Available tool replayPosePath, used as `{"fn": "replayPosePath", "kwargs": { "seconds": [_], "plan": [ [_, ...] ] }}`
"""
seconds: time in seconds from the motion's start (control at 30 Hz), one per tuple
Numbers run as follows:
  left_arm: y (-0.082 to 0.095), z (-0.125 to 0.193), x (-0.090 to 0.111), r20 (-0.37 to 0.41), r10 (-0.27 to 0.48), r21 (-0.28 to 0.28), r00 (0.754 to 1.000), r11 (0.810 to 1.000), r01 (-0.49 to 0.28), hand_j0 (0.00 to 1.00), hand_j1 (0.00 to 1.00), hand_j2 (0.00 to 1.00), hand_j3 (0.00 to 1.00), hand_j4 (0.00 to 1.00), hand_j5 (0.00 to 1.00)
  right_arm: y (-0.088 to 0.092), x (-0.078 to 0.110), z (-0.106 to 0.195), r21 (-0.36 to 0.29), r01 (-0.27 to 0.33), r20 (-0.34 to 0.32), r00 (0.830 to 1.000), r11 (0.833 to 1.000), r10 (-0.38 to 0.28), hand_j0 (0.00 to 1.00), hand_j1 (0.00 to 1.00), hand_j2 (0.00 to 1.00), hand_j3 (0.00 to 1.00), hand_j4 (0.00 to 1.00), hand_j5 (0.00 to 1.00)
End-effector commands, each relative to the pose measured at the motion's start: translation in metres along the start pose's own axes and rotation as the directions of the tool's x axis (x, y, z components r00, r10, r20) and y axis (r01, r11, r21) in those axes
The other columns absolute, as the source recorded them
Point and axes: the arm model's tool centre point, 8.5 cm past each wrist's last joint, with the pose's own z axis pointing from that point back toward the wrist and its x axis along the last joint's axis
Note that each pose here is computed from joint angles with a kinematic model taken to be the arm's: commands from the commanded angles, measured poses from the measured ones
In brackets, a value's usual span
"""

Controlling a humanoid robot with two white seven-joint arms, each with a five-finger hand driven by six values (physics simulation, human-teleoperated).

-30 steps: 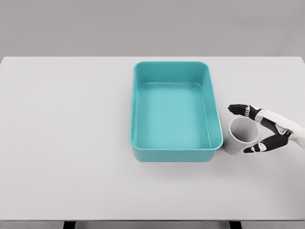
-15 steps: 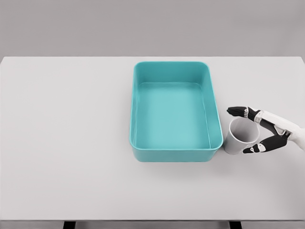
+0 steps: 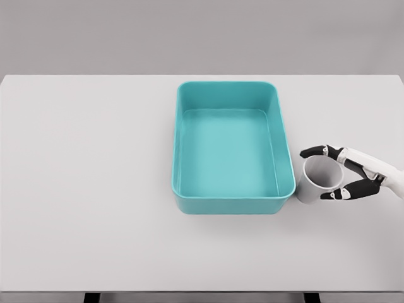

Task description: Put the paper cup into the basket with your right arm

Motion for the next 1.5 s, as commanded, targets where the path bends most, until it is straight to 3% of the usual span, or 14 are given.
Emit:
{"fn": "replayPosePath", "kwargs": {
  "seconds": [0.0, 0.63, 0.83, 1.07, 1.17, 1.47],
  "plan": [
    [0.0, 0.0, 0.0, 0.0, 0.0, 0.0, 1.0, 1.0, 0.0, 1.0, 1.0, 1.0, 1.0, 1.0, 1.0, -0.005, 0.003, 0.001, -0.012, -0.015, 0.003, 1.0, 1.0, 0.015, 0.82, 0.82, 0.82, 0.82, 0.82, 0.82],
    [0.0, 0.0, 0.0, 0.0, 0.0, 0.0, 1.0, 1.0, 0.0, 1.0, 1.0, 1.0, 1.0, 1.0, 1.0, -0.018, 0.021, 0.0, -0.029, -0.058, 0.038, 0.997, 0.998, 0.059, 0.78, 0.78, 0.78, 0.78, 0.78, 0.78],
    [0.0, 0.0, 0.0, 0.0, 0.0, 0.0, 1.0, 1.0, 0.0, 1.0, 1.0, 1.0, 1.0, 1.0, 1.0, -0.027, 0.043, -0.006, -0.043, -0.098, 0.098, 0.99, 0.994, 0.102, 0.78, 0.78, 0.78, 0.78, 0.78, 0.78],
    [0.0, 0.0, 0.0, 0.0, -0.002, 0.0, 1.0, 1.0, 0.002, 1.0, 1.0, 1.0, 1.0, 1.0, 1.0, -0.03, 0.046, -0.002, -0.039, -0.111, 0.091, 0.989, 0.993, 0.114, 0.78, 0.78, 0.78, 0.78, 0.78, 0.78],
    [0.0, 0.0, 0.0, -0.001, 0.0, 0.0, 1.0, 1.0, 0.0, 1.0, 1.0, 1.0, 1.0, 1.0, 1.0, -0.037, 0.061, -0.002, -0.047, -0.143, 0.116, 0.982, 0.989, 0.148, 0.78, 0.78, 0.78, 0.78, 0.78, 0.78],
    [0.0, 0.0, 0.0, 0.0, 0.0, 0.0, 1.0, 1.0, 0.0, 1.0, 1.0, 1.0, 1.0, 1.0, 1.0, -0.045, 0.07, 0.002, -0.06, -0.164, 0.122, 0.978, 0.985, 0.171, 0.78, 0.78, 0.78, 0.78, 0.78, 0.78]
  ]
}}
